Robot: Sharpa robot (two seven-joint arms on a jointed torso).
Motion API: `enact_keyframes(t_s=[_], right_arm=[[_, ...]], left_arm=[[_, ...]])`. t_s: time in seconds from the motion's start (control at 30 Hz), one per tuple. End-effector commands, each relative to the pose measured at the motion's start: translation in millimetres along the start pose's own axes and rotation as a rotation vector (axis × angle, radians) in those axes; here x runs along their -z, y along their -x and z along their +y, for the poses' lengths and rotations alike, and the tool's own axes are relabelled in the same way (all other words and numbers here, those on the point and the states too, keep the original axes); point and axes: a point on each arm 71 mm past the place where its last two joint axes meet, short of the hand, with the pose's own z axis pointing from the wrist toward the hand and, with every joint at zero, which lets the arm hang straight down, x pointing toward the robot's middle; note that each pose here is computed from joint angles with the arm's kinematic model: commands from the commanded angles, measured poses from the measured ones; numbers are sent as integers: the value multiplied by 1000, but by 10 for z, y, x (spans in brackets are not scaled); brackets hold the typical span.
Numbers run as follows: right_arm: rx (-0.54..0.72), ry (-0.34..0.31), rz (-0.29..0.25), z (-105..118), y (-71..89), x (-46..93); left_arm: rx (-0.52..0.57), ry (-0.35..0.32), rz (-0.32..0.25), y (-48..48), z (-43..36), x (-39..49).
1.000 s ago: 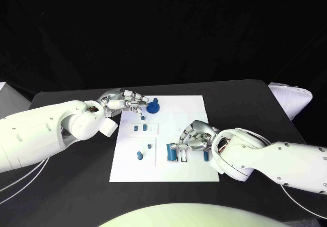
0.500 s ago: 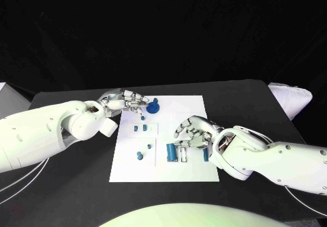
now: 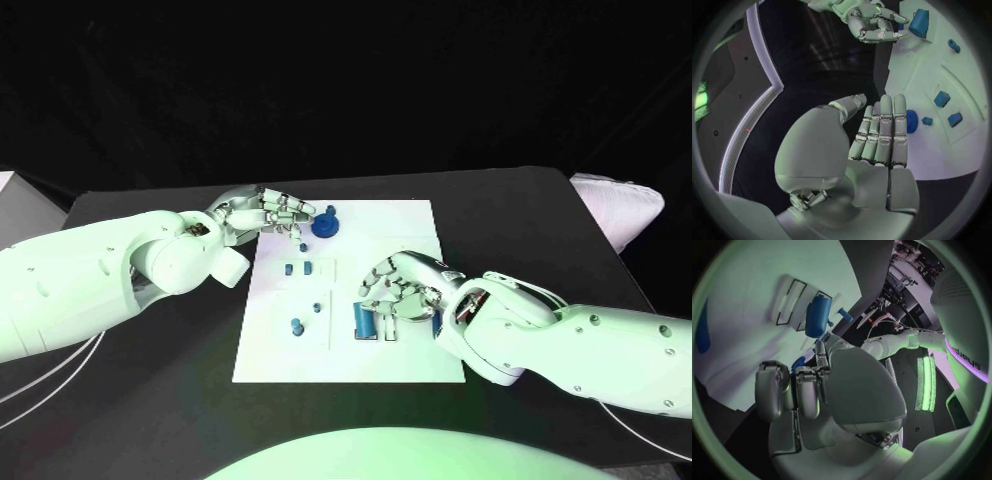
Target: Assemble the parts on the task board
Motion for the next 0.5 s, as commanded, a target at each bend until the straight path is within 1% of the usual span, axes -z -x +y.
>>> enact_keyframes(t_s=[0.03,0.33,0.5], right_arm=[[30,2,32,1,-40,-9],[68,-32,89,-38,-95,-13],[84,-39,112,-46,-113,-12]], left_arm=[[2,-7,17,-21,-10,-1],[1,-6,16,-15,-8,3],[1,-5,14,-12,-7,5]])
